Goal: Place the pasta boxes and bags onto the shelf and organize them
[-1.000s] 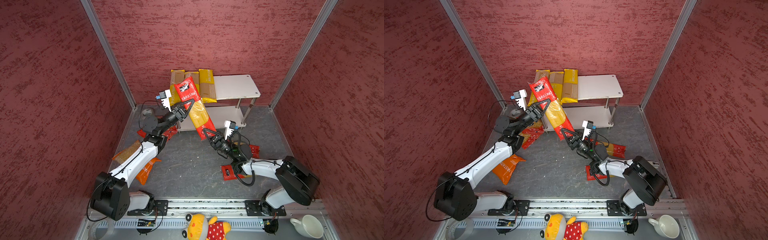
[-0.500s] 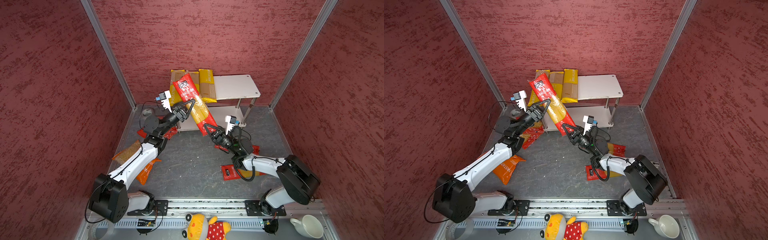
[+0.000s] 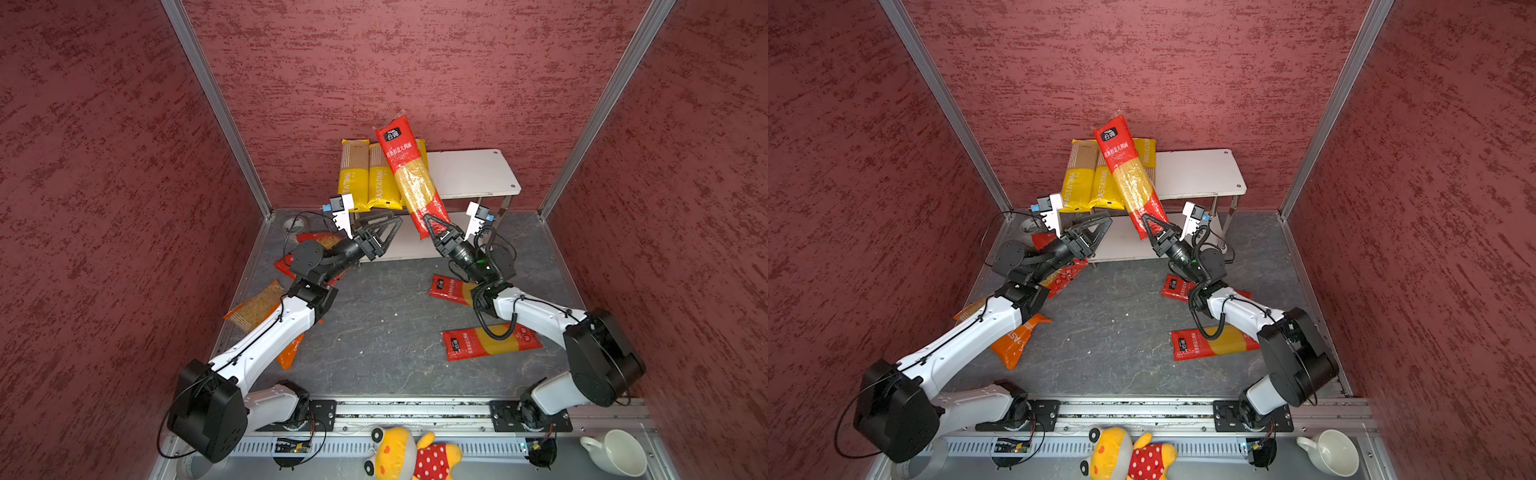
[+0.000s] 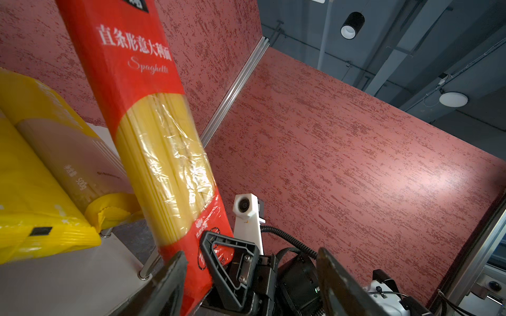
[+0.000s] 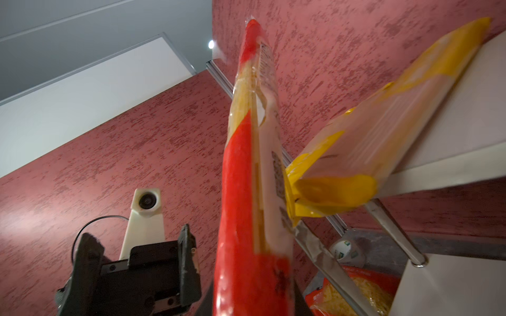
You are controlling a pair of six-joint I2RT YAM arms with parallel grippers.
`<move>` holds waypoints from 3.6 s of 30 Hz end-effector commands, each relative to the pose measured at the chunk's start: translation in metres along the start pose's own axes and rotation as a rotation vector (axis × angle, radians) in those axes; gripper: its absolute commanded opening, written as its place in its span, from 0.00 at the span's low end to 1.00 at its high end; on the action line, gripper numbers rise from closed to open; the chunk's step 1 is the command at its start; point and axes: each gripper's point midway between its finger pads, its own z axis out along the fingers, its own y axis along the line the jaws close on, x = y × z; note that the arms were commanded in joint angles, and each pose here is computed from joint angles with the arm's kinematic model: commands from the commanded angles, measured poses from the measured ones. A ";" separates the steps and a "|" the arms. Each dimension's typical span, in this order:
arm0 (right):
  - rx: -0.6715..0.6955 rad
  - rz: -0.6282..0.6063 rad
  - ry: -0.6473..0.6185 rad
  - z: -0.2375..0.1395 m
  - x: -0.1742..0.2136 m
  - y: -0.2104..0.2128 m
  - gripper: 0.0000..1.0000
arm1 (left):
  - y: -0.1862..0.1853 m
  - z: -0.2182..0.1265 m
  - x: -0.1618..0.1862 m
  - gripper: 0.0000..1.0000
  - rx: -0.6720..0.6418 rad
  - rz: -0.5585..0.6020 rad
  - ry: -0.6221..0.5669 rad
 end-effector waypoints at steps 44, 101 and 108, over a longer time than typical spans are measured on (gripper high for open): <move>0.494 0.244 -0.213 -0.006 -0.106 -0.037 0.44 | 0.037 -0.041 0.075 0.74 -0.149 -0.062 0.103; 0.291 0.560 -0.017 0.017 -0.060 -0.043 0.06 | 0.035 -0.037 0.091 0.74 -0.142 -0.081 0.126; 0.325 0.551 -0.019 0.006 -0.054 -0.048 0.34 | 0.031 -0.045 0.095 0.74 -0.158 -0.077 0.134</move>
